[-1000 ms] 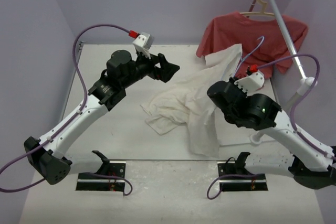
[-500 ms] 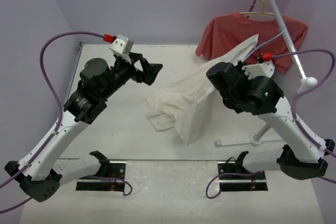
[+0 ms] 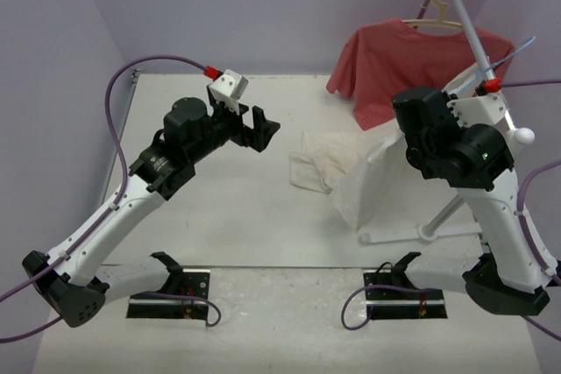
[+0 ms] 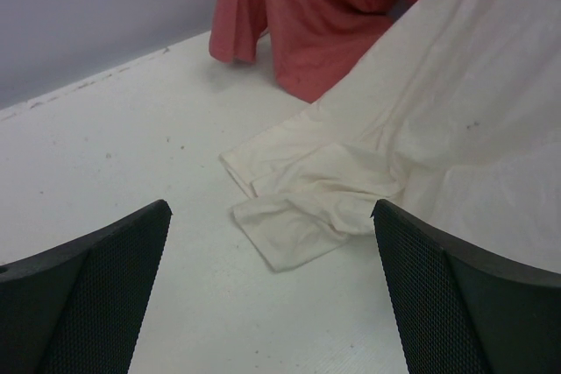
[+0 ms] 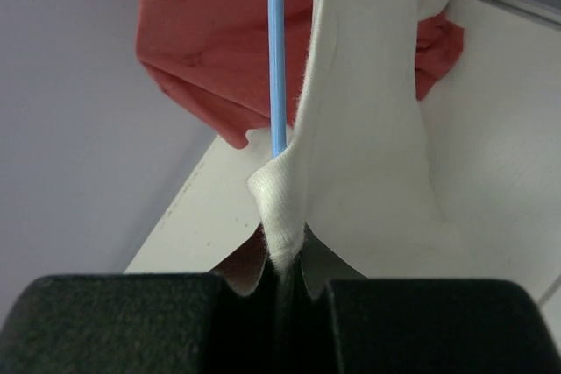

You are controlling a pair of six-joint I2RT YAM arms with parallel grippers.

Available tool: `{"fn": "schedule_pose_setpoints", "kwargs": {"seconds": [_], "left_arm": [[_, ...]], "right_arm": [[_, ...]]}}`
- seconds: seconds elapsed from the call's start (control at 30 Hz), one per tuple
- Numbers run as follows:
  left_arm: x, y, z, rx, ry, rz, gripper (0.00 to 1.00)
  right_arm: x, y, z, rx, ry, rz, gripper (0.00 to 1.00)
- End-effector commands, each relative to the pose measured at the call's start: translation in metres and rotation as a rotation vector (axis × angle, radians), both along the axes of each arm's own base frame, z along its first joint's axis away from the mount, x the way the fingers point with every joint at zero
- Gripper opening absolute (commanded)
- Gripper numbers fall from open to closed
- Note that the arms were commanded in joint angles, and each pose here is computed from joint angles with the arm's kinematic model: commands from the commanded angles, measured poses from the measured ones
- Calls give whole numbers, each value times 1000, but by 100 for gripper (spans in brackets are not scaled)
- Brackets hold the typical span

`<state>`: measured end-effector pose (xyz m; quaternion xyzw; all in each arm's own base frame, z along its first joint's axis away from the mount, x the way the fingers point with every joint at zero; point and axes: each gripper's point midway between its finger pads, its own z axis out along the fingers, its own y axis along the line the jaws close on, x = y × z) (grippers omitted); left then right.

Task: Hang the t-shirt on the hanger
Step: Place the hanger at the clothesline.

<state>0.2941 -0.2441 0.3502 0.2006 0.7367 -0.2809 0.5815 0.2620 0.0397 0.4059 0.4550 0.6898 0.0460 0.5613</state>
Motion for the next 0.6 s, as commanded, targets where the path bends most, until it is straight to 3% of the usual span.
{"fn": "schedule_pose_setpoints", "kwargs": {"seconds": [0.0, 0.27, 0.57], "left_arm": [[-3, -3, 18, -29, -53, -38, 100], [-8, 6, 15, -22, -85, -21, 100], [-14, 7, 15, -25, -99, -38, 100]], "right_arm": [[-16, -31, -12, -166, 111, -45, 0], [2, -26, -44, -246, 231, -62, 0], [11, -30, -95, -177, 289, -142, 0]]}}
